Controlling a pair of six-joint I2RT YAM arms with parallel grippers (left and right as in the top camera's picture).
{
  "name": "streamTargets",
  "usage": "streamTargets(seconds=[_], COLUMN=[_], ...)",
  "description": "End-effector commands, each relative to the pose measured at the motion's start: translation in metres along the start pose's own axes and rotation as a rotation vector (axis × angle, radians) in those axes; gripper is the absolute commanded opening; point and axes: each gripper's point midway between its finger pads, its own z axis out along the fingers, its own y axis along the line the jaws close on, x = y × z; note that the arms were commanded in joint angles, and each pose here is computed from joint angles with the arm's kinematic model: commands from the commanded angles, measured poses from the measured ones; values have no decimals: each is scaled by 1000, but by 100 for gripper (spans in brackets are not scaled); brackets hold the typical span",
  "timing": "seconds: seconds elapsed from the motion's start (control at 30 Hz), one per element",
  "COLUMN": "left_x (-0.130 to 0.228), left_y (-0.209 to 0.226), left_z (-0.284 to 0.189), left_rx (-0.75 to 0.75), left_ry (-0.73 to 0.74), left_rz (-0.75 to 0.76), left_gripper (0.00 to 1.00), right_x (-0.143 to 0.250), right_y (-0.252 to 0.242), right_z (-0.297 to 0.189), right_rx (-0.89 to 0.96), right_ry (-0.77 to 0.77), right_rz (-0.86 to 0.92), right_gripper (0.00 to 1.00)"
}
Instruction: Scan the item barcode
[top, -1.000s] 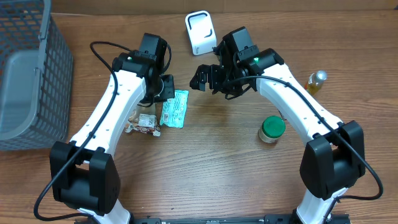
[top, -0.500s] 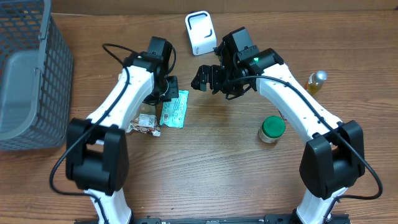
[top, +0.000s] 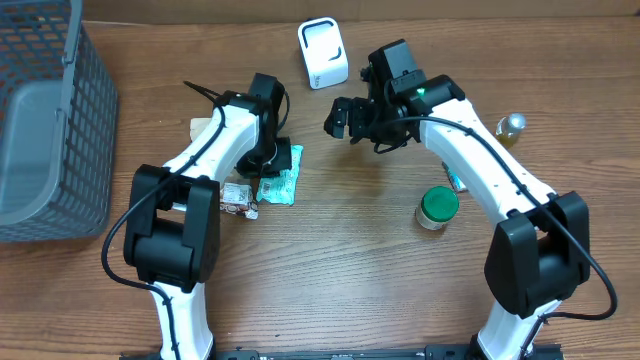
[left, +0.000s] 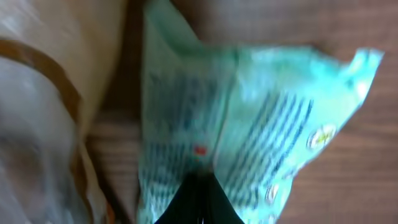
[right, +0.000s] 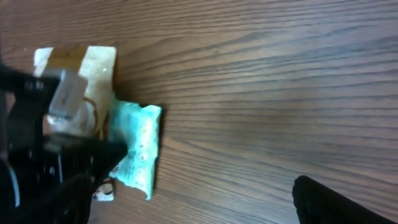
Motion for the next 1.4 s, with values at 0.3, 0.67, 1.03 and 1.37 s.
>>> streamTargets(seconds=[0.3, 0.67, 1.03, 1.37], left_x=[32, -33, -25, -3], left_y=[-54, -16, -10, 11], left_z=[-5, -26, -13, -13], left_rx=[216, -39, -50, -154], left_ry=[145, -76, -56, 23], left_rz=[309, 109, 36, -20], left_gripper=[4, 4, 4, 4], right_x=[-9, -4, -1, 6], right_y=[-41, -45, -46, -48], right_z=[-6, -8, -8, -8], right_rx=[74, 72, 77, 86], right_ry=[1, 29, 43, 71], right_rz=[82, 101, 106, 114], right_gripper=[100, 100, 100, 100])
